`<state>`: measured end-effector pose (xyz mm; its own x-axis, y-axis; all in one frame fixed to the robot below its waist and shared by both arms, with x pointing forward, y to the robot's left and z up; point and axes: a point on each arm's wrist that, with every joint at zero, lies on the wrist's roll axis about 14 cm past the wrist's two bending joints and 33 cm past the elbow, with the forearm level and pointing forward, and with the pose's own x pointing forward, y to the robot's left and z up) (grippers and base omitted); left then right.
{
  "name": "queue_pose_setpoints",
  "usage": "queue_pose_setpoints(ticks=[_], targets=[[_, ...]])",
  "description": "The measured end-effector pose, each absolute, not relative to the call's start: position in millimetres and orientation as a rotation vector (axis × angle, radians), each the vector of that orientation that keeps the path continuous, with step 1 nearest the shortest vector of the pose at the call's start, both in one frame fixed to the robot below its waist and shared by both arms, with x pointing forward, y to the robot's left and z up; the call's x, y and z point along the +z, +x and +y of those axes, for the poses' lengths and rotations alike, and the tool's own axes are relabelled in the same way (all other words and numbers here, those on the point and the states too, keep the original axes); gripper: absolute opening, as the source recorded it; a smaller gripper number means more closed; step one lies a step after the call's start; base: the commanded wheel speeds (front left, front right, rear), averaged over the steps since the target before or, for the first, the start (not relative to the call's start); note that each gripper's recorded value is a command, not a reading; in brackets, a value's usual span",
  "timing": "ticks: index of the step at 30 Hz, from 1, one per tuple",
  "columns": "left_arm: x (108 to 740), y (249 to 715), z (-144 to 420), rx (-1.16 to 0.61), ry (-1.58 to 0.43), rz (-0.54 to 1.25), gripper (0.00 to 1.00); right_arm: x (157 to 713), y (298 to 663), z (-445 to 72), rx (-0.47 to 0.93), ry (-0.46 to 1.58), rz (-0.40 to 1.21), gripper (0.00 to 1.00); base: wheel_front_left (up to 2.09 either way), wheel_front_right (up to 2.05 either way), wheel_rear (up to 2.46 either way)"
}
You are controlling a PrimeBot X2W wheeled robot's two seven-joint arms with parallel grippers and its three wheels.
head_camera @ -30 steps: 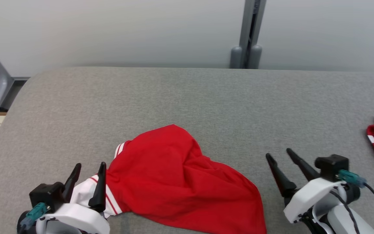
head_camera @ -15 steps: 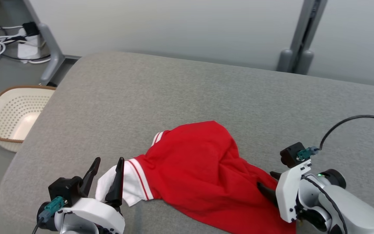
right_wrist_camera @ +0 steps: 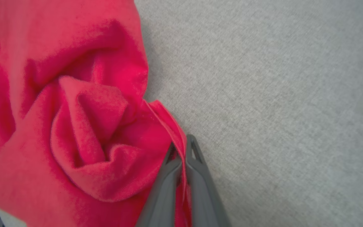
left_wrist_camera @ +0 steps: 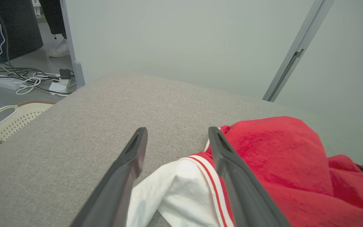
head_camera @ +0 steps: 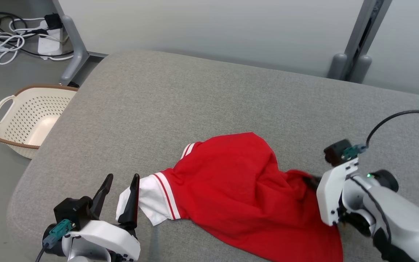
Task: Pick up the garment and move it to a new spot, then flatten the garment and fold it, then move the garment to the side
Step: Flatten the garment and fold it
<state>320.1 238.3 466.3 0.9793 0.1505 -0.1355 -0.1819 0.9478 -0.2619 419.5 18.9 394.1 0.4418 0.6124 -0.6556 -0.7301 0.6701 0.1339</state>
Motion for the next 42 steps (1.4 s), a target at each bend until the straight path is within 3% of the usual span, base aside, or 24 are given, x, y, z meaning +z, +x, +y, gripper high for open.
queue_pose_setpoints(ticks=[5, 11, 19, 22, 23, 24, 25, 42], targets=[[471, 334, 227, 0.121, -0.273, 0.096, 1.00, 420, 462, 7, 0.763, -0.133, 0.590, 0.00, 0.00, 0.00, 0.00], [475, 365, 210, 0.050, -0.256, 0.071, 1.00, 445, 540, -39, 0.582, -0.068, 0.434, 0.00, 0.00, 0.00, 0.00], [462, 390, 203, 0.019, -0.236, 0.092, 1.00, 438, 593, -81, 0.432, -0.013, 0.399, 0.00, 0.00, 0.00, 0.00], [456, 394, 204, 0.019, -0.233, 0.104, 1.00, 427, 598, -89, 0.400, -0.007, 0.426, 0.00, 0.00, 0.00, 0.00], [454, 393, 204, 0.021, -0.232, 0.107, 1.00, 425, 599, -89, 0.394, -0.005, 0.427, 0.13, 0.00, 0.00, 0.00], [453, 393, 205, 0.021, -0.231, 0.111, 1.00, 427, 599, -90, 0.387, 0.005, 0.423, 0.45, 0.00, 0.00, 0.00], [453, 393, 205, 0.020, -0.231, 0.110, 1.00, 429, 599, -90, 0.380, 0.019, 0.417, 1.00, 0.00, 0.00, 0.00], [479, 394, 185, -0.058, -0.219, 0.036, 1.00, 493, 534, -86, 0.434, 0.115, 0.182, 1.00, 0.00, 0.00, 0.00]])
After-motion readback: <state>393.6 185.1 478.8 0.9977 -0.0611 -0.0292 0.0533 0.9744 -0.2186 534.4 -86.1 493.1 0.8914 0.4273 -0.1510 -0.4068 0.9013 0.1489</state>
